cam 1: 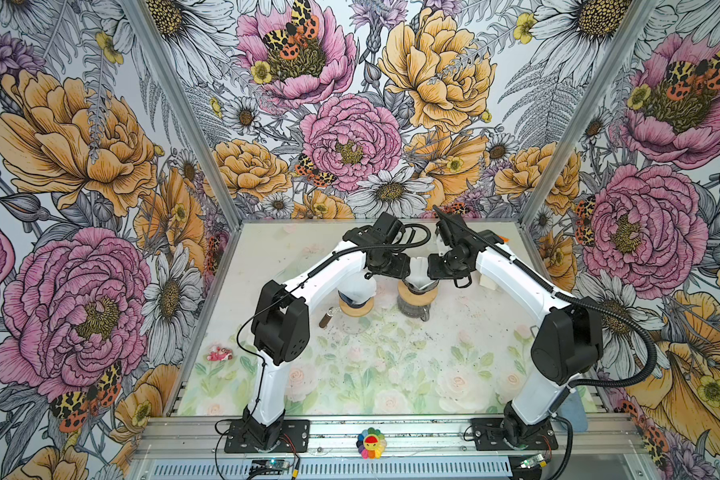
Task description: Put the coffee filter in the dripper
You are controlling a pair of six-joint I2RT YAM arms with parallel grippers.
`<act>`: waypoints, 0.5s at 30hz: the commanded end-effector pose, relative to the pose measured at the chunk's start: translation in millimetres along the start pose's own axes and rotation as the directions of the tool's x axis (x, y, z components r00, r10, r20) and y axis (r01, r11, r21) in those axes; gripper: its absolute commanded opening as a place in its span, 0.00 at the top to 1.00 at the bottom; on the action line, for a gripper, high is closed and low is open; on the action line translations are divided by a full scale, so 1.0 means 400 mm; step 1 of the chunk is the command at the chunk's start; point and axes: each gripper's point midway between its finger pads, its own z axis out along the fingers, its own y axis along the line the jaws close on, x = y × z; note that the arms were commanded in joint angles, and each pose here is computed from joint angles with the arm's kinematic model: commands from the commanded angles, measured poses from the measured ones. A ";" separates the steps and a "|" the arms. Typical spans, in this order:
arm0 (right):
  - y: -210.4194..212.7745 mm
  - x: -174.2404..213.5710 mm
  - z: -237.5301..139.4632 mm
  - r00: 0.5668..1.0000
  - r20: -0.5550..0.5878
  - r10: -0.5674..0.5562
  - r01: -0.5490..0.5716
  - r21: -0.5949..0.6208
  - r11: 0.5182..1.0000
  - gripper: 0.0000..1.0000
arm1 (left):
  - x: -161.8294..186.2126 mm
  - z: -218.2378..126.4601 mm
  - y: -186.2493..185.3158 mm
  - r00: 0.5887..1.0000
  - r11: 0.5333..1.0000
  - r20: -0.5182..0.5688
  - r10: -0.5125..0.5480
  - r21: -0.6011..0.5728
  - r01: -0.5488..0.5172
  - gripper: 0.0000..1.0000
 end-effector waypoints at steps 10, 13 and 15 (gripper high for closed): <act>0.020 -0.044 -0.124 0.990 0.137 -0.017 0.022 -0.036 0.999 0.49 | -0.091 -0.141 -0.035 0.982 1.000 0.189 -0.005 0.012 0.003 0.35; 0.020 -0.054 -0.153 0.984 0.179 -0.028 0.035 -0.039 0.999 0.47 | -0.102 -0.175 -0.041 0.974 1.000 0.227 -0.002 0.016 -0.002 0.33; 0.016 -0.061 -0.176 0.976 0.215 -0.034 0.041 -0.030 0.999 0.44 | -0.110 -0.198 -0.040 0.967 1.000 0.257 -0.002 0.010 -0.001 0.31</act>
